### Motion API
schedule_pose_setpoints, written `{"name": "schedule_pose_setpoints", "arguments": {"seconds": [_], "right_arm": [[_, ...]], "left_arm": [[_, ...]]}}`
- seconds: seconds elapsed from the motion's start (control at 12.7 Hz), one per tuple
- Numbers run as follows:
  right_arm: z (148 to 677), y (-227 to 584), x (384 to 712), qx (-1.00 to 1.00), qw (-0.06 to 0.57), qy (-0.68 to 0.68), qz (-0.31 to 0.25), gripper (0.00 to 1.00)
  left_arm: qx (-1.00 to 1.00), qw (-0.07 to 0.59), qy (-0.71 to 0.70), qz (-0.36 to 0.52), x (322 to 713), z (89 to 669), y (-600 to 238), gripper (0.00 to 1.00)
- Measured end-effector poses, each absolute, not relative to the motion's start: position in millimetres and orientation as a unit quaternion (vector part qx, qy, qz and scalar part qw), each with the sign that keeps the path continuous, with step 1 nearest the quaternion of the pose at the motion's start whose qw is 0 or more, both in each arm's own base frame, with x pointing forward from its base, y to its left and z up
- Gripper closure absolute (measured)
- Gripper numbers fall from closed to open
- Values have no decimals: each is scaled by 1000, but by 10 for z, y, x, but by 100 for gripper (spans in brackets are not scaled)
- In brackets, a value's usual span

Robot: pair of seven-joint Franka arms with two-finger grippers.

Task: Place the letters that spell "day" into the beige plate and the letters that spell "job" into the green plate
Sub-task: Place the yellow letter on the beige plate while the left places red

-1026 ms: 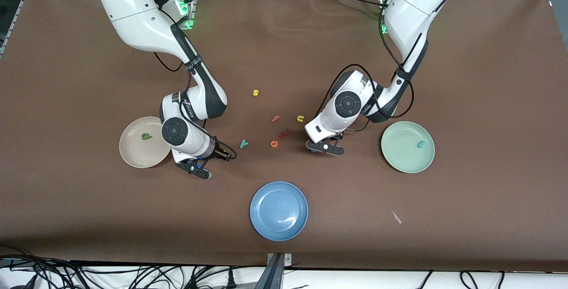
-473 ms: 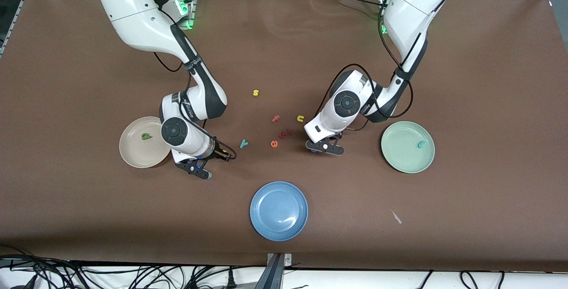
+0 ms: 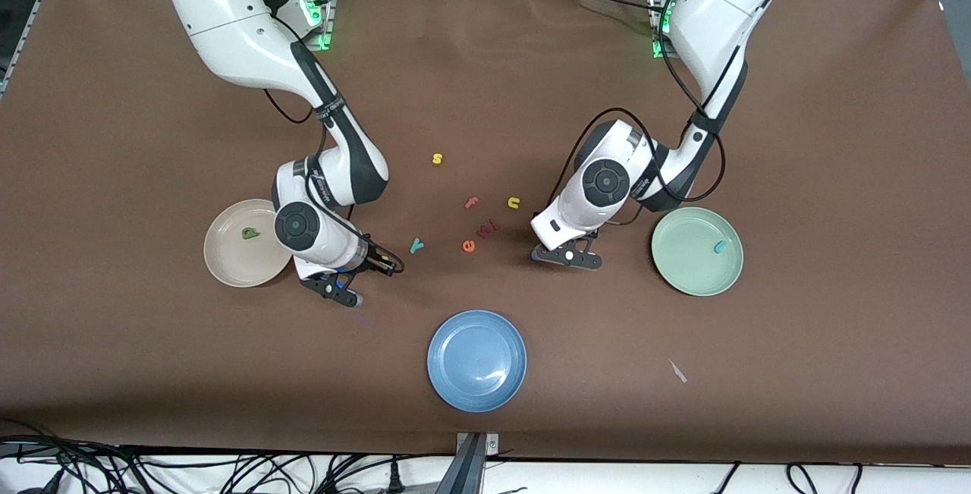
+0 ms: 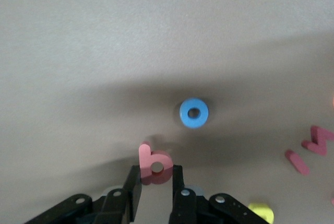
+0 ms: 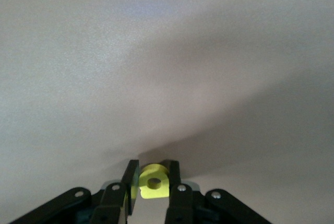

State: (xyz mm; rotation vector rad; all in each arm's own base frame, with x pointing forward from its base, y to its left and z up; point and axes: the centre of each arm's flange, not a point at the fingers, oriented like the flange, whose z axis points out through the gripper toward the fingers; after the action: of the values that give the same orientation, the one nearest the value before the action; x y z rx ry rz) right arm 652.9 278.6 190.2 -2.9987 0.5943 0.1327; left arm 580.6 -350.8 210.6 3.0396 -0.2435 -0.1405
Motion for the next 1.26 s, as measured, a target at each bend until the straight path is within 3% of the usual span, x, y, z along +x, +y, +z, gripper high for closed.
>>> {"name": "schedule_pose_setpoints", "arguments": {"seconds": [0.47, 0.87, 1.26], "right_arm": [[2314, 2282, 6704, -994, 23, 82, 69, 73], [2636, 1433, 6435, -996, 8, -34, 84, 73], [2390, 759, 6157, -990, -2, -66, 122, 73]], "left_arm": [[989, 27, -137, -56, 5930, 2610, -3185, 74], [971, 37, -233, -49, 6406, 2920, -1937, 74], [962, 36, -259, -81, 6353, 2643, -1251, 74]]}}
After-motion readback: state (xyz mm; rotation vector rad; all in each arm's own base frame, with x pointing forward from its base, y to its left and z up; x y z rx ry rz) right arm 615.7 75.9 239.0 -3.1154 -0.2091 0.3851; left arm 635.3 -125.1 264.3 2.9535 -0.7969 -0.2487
